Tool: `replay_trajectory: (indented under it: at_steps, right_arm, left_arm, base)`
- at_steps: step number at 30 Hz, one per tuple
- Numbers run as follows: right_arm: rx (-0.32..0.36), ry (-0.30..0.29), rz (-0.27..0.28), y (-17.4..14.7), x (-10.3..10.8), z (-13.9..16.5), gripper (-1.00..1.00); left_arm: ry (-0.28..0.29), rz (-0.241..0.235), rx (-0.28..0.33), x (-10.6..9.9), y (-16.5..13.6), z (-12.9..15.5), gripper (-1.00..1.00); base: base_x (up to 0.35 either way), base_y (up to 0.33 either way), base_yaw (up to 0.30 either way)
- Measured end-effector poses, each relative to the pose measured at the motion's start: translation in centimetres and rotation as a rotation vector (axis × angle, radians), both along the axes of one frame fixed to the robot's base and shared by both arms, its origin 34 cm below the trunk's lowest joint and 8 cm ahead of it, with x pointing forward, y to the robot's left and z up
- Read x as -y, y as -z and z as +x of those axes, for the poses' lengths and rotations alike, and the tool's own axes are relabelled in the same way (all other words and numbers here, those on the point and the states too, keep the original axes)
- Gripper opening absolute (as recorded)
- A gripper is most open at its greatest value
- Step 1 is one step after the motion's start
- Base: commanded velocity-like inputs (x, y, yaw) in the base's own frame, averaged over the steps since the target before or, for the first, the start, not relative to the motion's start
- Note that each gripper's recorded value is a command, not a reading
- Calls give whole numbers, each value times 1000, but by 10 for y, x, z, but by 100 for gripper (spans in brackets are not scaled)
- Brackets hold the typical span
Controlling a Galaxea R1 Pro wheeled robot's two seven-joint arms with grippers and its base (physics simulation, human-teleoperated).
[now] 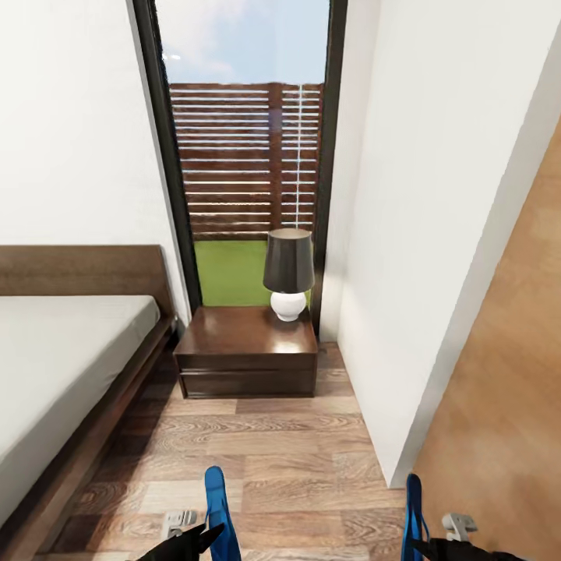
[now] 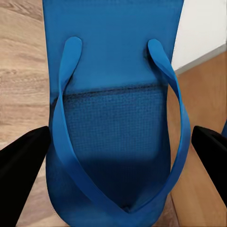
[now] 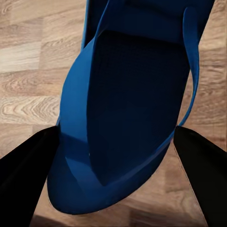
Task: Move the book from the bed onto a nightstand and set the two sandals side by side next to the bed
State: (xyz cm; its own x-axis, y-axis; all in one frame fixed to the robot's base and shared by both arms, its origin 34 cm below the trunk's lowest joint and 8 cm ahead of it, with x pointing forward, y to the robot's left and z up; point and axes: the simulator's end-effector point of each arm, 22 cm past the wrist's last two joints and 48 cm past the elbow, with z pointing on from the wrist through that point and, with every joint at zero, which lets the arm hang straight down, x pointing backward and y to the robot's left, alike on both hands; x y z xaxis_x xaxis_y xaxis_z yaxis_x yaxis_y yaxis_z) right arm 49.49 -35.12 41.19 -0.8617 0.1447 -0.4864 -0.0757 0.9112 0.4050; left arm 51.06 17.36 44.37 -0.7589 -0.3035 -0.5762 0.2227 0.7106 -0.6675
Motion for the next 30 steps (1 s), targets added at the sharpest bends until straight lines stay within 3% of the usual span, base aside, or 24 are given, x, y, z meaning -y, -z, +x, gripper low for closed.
replay_trajectory:
  at_steps: [30]
  right_arm:
    - [0,0,0,0,0,0,-100]
  left_arm:
    - [0,0,0,0,0,0,-100]
  base:
    - [331,0,17]
